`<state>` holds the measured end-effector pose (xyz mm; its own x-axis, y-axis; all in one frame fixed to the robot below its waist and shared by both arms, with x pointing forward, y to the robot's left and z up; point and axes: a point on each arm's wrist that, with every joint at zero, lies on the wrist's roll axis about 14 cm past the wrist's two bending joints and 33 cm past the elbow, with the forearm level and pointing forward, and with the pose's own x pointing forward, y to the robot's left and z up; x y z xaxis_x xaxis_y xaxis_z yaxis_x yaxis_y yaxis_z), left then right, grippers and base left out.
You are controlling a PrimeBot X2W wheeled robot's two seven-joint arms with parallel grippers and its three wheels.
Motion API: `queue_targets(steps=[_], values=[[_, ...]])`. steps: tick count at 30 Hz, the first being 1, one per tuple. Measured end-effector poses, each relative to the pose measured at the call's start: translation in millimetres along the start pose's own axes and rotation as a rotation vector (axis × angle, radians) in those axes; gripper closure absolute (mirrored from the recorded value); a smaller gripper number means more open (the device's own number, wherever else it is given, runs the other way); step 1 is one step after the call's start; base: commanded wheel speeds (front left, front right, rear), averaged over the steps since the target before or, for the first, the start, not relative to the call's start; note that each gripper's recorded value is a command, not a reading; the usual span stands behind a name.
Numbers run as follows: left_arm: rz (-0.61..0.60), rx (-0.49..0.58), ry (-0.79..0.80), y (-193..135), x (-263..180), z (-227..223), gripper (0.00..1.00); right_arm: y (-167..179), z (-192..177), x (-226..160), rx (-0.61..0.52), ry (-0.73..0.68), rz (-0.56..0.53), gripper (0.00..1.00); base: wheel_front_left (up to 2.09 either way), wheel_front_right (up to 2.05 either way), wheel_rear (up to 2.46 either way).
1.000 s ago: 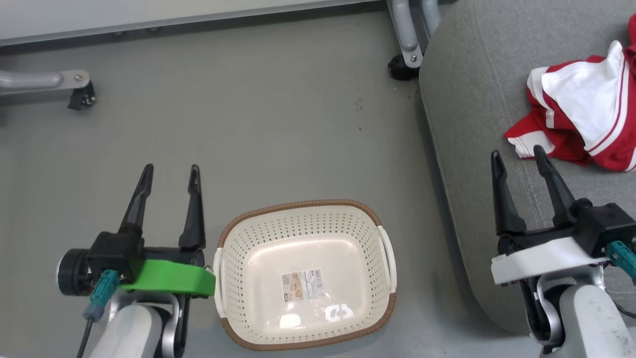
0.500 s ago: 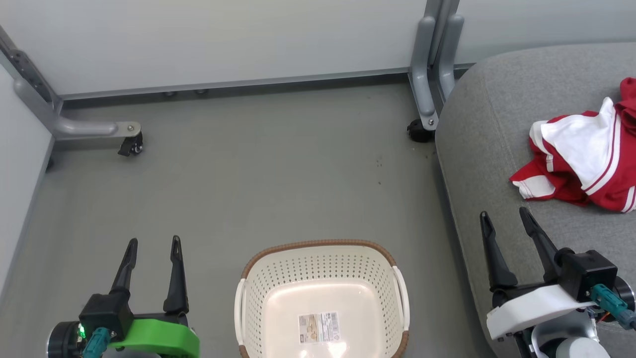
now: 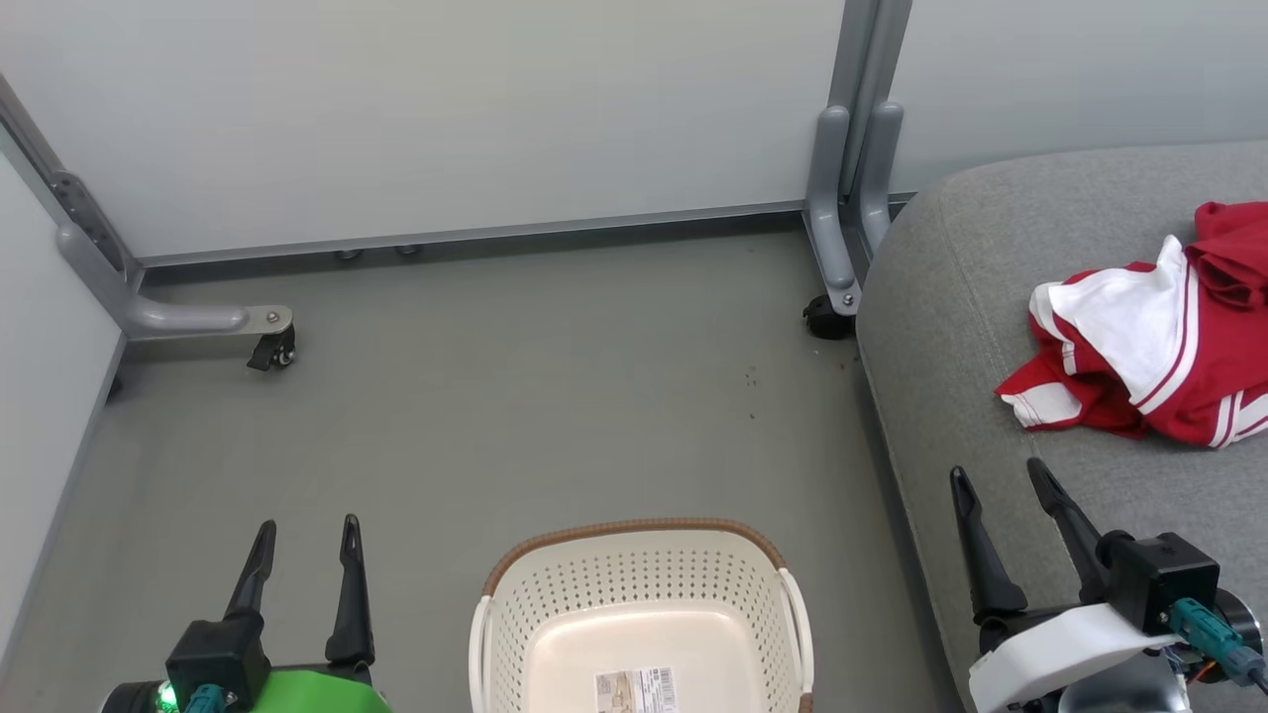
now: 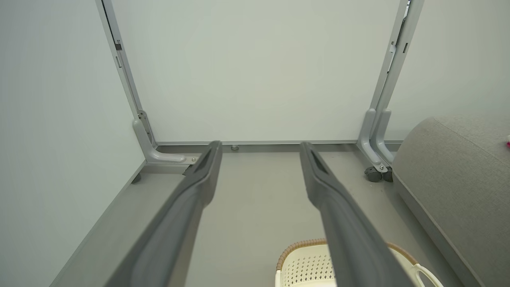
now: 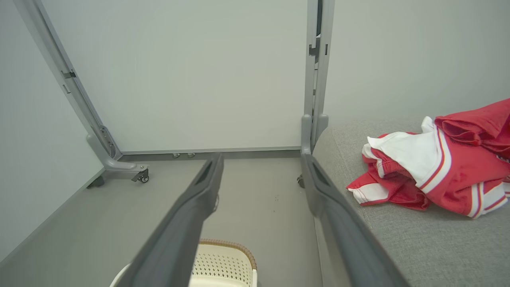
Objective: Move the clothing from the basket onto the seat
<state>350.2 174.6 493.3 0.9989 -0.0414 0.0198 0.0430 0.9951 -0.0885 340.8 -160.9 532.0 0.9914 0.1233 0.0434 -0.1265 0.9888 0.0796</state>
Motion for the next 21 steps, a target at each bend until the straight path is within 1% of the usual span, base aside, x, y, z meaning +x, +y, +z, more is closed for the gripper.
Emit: queue_targets(steps=[21], values=[[-0.031, 0.017, 0.034, -5, -1, -12, 0.0, 0, -3, -2, 0.011, 0.013, -0.002, 0.0, 0.0, 0.0, 0.0]])
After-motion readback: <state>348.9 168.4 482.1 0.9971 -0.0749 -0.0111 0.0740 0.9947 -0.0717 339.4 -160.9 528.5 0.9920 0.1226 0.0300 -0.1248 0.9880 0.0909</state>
